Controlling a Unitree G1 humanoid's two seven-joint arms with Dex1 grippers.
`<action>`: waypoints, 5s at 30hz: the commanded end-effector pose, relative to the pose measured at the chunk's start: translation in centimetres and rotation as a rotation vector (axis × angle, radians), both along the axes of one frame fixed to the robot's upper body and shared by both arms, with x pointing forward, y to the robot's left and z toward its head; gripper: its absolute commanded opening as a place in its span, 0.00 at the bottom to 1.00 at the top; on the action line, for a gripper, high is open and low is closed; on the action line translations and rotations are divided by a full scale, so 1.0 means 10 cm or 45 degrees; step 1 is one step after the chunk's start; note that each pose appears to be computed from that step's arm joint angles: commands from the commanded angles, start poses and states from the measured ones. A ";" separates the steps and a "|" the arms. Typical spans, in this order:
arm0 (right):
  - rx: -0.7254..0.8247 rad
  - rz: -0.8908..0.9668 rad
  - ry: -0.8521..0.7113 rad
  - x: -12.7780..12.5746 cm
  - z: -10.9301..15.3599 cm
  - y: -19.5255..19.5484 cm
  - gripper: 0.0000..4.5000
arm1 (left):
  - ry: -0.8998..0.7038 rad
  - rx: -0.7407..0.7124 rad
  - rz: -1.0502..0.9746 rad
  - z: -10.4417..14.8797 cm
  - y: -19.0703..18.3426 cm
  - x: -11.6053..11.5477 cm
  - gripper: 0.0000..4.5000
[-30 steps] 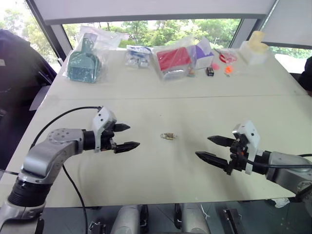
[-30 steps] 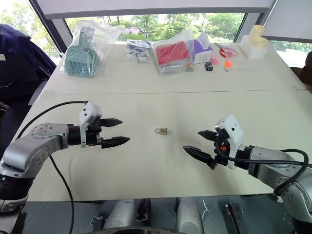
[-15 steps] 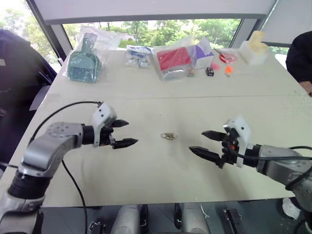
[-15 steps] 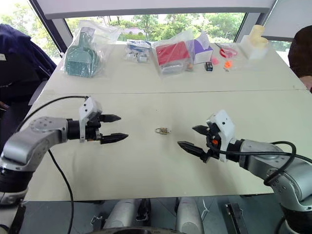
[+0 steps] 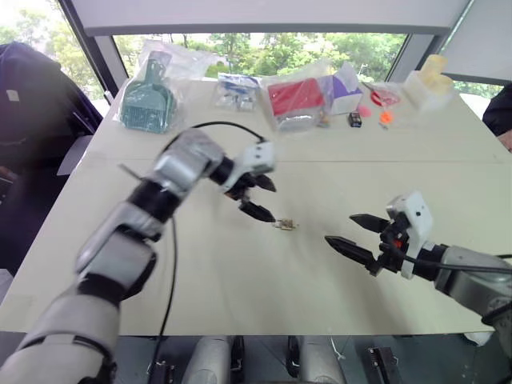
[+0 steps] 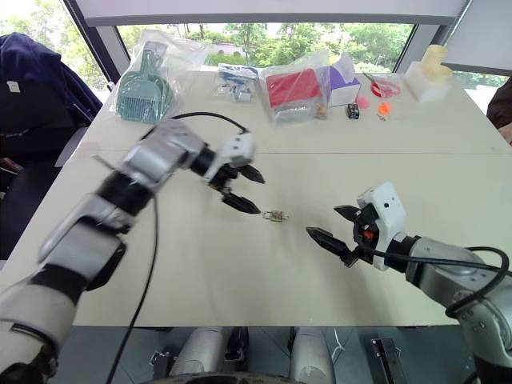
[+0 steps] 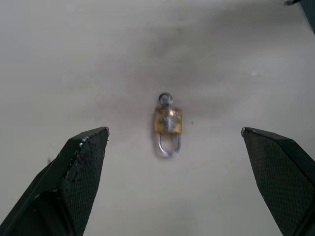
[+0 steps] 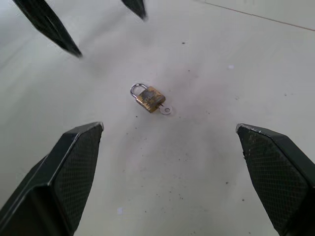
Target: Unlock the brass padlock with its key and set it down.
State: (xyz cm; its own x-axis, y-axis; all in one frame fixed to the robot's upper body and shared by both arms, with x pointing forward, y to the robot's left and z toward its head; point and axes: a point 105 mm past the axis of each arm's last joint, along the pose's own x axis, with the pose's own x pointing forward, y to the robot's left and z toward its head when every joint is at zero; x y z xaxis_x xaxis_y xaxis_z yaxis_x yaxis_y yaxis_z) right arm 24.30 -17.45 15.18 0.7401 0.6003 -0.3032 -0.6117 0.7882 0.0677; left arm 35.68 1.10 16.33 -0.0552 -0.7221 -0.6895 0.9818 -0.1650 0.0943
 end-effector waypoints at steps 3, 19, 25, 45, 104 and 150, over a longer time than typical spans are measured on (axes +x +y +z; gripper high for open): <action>0.022 -0.081 -0.092 -0.05 0.05 0.07 1.00 | -0.160 0.204 -0.138 -0.17 -0.22 0.11 0.99; 0.082 -0.171 -0.145 0.00 0.05 0.14 1.00 | -0.063 0.417 -0.145 -0.69 -0.18 0.03 0.88; 0.082 -0.149 -0.147 0.05 0.05 0.16 1.00 | -0.071 0.428 -0.145 -0.78 -0.11 0.00 0.31; 0.550 -0.112 0.001 0.37 0.38 0.05 1.00 | -0.842 -0.483 0.029 0.59 -0.01 -0.16 0.15; 0.774 -0.001 -0.054 0.54 0.78 0.41 0.67 | -1.035 -0.638 -0.015 0.93 -0.09 -0.35 0.15; 1.375 -0.357 0.327 0.82 0.61 0.32 0.01 | -1.925 -0.727 -0.231 1.13 -0.13 -0.35 0.15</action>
